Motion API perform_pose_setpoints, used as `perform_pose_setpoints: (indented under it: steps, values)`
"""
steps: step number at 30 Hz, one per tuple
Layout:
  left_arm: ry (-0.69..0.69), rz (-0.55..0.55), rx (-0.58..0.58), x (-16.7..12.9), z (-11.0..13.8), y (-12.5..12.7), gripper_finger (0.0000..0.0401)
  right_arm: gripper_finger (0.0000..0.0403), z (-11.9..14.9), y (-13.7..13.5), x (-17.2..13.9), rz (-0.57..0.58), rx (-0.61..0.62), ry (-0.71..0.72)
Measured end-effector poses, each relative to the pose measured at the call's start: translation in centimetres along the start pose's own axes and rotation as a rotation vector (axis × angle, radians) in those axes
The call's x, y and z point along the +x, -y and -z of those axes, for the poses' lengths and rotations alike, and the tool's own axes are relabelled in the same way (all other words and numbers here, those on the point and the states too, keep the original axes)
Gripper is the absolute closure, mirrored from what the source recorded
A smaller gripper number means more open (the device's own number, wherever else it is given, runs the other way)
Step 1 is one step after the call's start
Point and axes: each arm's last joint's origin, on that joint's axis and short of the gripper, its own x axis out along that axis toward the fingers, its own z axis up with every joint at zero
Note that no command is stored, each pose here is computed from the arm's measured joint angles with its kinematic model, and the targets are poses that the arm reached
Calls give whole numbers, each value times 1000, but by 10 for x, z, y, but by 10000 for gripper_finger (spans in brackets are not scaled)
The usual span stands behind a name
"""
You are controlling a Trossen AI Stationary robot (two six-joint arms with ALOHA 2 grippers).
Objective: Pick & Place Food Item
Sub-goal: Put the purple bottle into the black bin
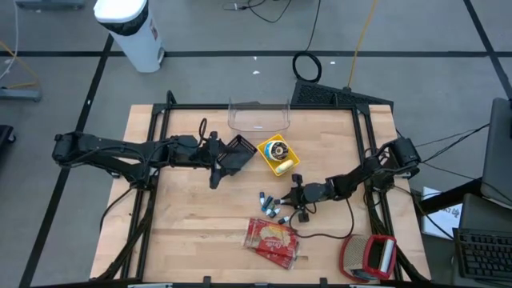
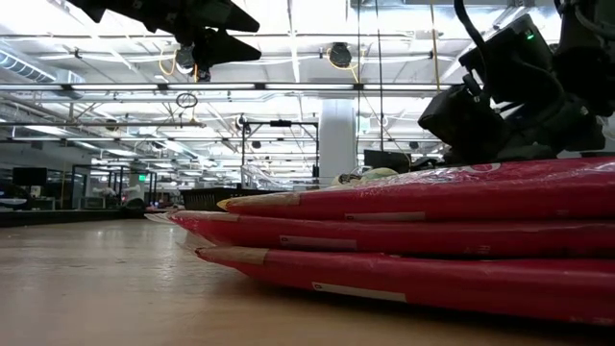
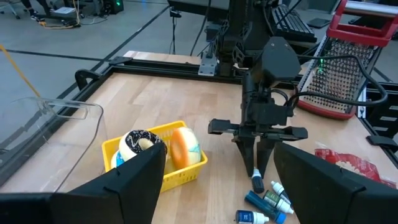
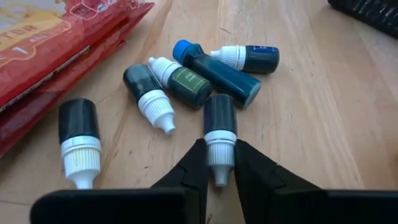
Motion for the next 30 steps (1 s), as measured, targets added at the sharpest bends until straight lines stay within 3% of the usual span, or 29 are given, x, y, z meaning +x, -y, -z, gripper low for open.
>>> perform_pose_setpoints:
  steps: [6,11,18,24,30]
  values:
    - [8,1,-40,0,-1,0,102,344,-15,0,-9,-3,1,69]
    - [36,6,-136,1,-3,0,97,351,-44,0,-32,3,-84,211]
    - [87,20,-315,33,4,2,93,351,-73,11,-64,295,-287,322]
    - [216,49,-336,70,16,2,102,348,-83,19,-77,520,-387,302]
    - [264,48,-351,95,16,-1,97,347,-96,20,-74,619,-461,237]
